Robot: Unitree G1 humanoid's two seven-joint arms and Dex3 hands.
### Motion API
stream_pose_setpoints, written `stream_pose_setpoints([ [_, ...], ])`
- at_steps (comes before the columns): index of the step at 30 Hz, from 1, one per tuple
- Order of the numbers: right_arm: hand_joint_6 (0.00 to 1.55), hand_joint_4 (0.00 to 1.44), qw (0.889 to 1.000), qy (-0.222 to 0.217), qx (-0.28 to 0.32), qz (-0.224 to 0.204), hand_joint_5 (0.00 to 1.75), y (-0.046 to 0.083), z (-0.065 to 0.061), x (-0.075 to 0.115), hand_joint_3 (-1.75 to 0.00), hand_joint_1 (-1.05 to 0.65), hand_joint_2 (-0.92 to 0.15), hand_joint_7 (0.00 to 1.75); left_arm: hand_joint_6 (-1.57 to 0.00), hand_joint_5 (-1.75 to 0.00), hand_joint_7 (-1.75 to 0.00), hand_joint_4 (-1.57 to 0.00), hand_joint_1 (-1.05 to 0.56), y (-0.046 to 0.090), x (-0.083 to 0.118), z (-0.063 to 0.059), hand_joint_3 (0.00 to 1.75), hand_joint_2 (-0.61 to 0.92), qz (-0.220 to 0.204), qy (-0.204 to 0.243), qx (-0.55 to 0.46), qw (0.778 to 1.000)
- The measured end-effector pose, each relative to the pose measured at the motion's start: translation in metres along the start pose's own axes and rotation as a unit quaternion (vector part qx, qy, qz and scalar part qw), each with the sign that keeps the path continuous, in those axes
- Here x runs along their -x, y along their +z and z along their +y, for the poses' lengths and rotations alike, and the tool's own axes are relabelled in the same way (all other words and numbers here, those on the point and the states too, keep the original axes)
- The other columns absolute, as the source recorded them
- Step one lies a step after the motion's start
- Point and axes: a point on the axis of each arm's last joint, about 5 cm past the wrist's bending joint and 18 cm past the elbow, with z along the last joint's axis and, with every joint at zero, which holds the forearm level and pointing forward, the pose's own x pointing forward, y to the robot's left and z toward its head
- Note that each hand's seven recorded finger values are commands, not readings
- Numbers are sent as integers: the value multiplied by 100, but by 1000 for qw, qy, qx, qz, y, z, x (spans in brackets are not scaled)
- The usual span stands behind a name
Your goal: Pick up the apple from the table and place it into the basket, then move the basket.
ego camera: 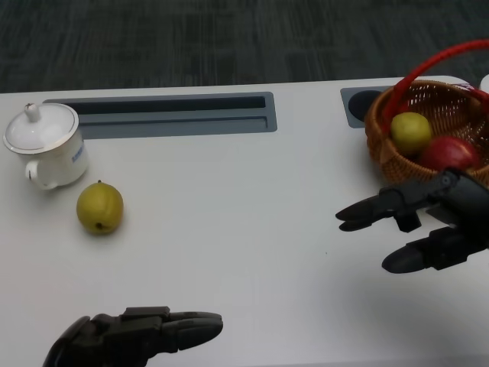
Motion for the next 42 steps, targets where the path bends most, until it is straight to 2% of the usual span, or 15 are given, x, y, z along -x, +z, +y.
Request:
stream_pose_setpoints([
  [5, 74, 80, 999, 8, -27, -18, 0, -6, 27, -5, 0, -59, -79, 0, -86, 0, 0, -94, -51, 1, 0, 6, 0, 74, 5, 8, -21, 1000],
  [14, 58, 61, 998, 18, -36, -44, 0, -8, 59, -9, 0, -54, -77, 0, -87, 0, 0, -95, -51, 3, -6, 17, 0, 73, 11, 9, -40, 999],
  [21, 55, 61, 998, -4, -15, -62, 1, -7, 73, -13, 0, -38, -76, 0, -86, 0, 0, -94, -47, -2, -16, 30, 0, 73, -1, 1, -52, 999],
  [25, 53, 61, 998, -18, -8, -66, 0, -9, 82, -15, -1, -31, -78, 0, -86, 0, 0, -94, -45, -5, -17, 34, 1, 74, 1, 2, -57, 998],
  [32, 51, 61, 997, -29, 3, -67, 0, -9, 89, -18, 0, -25, -79, 0, -86, 0, 0, -94, -40, -8, -17, 42, 0, 75, 4, -2, -64, 998],
  [42, 53, 62, 996, -47, 2, -74, 1, -10, 94, -23, 0, -25, -79, 1, -87, -1, 0, -96, -40, -11, -19, 44, 0, 76, -1, -8, -63, 998],
])
